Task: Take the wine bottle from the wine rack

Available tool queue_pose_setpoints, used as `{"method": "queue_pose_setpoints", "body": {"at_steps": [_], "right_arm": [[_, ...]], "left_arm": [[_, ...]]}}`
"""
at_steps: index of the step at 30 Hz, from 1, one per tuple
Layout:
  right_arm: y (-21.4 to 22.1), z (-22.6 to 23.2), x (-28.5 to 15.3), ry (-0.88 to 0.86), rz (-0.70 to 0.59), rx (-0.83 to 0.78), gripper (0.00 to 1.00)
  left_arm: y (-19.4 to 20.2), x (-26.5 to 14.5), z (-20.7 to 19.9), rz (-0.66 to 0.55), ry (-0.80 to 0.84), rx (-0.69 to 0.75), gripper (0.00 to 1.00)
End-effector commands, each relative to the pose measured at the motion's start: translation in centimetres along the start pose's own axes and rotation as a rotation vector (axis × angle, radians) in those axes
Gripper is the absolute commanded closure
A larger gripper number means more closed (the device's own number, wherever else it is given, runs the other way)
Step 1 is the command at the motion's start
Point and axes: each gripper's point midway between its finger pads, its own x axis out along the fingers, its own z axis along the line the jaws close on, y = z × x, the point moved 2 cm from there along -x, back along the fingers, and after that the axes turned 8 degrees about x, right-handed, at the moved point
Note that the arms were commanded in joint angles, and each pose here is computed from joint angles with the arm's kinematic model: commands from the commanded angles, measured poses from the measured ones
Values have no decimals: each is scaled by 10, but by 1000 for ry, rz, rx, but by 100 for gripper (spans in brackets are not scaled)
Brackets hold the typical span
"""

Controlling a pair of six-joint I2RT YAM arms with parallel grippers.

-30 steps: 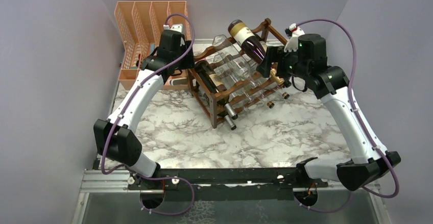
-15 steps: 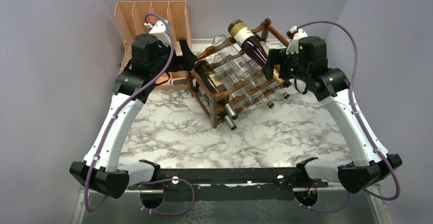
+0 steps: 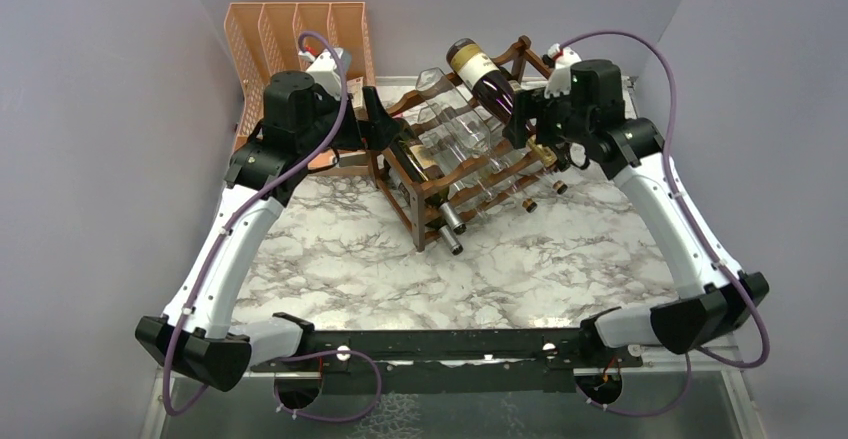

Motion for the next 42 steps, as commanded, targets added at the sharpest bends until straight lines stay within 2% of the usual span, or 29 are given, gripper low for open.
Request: {"method": "queue_pose_setpoints", "body": {"at_steps": [1,11,23,30,42], "right_arm": [[-26,18,20,-116,-24,-65,8],[-59,7,62,-30,-37,-127,6],[-75,12,100,-79,-15,-212,7],[-64,-4,122,-4,80,-234,7],[-61,-4,140,61,115,-231,7]], "left_arm": [[4,-3,-15,2,65,16,1],[14,-7,-18,14,71,28,1],[23,-2,-12,36,59,60,1],[21,-7,-13,20,54,72,1],[29,-2,-9,43,48,66,1]]}}
